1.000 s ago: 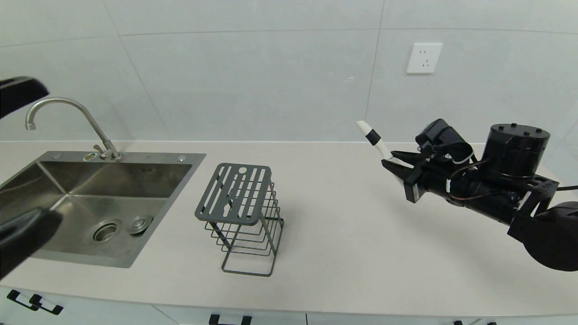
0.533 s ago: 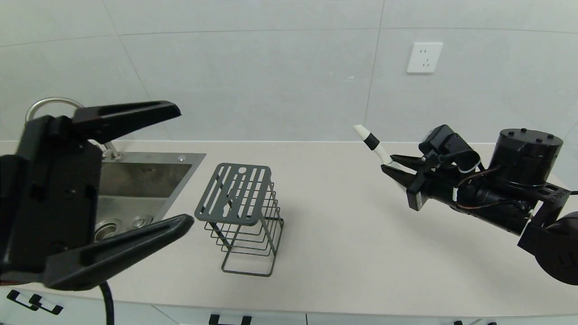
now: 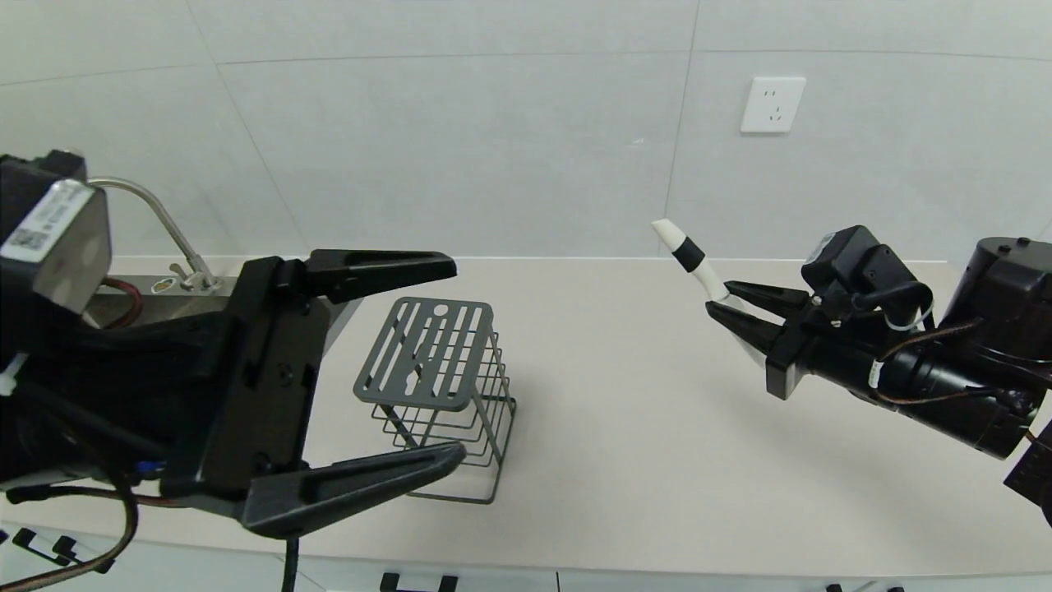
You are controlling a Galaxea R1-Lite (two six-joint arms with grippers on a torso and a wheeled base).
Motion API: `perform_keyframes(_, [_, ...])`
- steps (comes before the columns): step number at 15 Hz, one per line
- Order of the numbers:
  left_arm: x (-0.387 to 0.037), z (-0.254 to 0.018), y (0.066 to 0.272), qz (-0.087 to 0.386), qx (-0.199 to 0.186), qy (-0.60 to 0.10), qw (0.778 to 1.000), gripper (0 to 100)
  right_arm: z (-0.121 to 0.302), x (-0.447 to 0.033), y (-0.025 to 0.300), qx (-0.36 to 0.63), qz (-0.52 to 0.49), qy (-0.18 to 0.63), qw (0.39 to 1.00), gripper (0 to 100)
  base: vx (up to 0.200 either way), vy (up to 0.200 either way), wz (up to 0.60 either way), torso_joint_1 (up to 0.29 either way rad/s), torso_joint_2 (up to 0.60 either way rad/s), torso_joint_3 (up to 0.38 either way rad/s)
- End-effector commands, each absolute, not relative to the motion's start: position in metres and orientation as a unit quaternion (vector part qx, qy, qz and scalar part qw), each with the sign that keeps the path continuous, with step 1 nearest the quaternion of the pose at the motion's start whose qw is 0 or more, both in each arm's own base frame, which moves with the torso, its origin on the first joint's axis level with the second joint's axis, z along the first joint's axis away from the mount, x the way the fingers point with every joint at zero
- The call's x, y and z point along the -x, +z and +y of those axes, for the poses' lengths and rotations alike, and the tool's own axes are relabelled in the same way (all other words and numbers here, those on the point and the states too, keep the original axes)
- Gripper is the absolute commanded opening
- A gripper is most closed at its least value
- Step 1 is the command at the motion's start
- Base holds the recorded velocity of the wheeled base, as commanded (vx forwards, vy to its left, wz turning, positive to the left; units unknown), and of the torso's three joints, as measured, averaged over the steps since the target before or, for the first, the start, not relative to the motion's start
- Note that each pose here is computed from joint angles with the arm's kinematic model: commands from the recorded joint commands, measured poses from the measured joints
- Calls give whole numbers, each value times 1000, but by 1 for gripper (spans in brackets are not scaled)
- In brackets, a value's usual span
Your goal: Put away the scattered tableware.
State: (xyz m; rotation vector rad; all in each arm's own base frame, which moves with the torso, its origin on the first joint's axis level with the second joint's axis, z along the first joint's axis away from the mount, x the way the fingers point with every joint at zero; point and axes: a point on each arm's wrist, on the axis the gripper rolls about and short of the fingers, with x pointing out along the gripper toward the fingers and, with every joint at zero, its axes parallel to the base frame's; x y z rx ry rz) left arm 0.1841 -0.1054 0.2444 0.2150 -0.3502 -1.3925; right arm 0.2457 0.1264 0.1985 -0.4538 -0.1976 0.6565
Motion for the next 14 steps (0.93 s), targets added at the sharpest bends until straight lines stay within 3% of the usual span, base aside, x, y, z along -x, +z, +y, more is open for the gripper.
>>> perform_keyframes(1, [-198, -117, 240, -150, -94, -645, 743, 100, 127, -238, 205, 219, -108, 322, 915, 0, 0, 0, 0, 0, 0, 0])
perform_keyframes(5, [-215, -142, 243, -152, -83, -614, 770, 100, 129, -239, 205, 217, -115, 316, 916, 0, 0, 0, 0, 0, 0, 0])
perform_keyframes(8, [-213, -172, 232, -99, -27, -601, 793, 100, 126, -235, 209, 216, -119, 296, 923, 0, 0, 0, 0, 0, 0, 0])
perform_keyframes(10, [-208, -187, 229, -52, 46, -576, 815, 100, 126, -236, 209, 216, -119, 295, 923, 0, 0, 0, 0, 0, 0, 0])
perform_keyframes(12, [-210, -196, 228, -49, 104, -564, 818, 100, 126, -235, 209, 216, -119, 296, 923, 0, 0, 0, 0, 0, 0, 0])
perform_keyframes(14, [-222, -204, 218, -50, 129, -526, 839, 100, 125, -233, 212, 215, -124, 295, 923, 0, 0, 0, 0, 0, 0, 0])
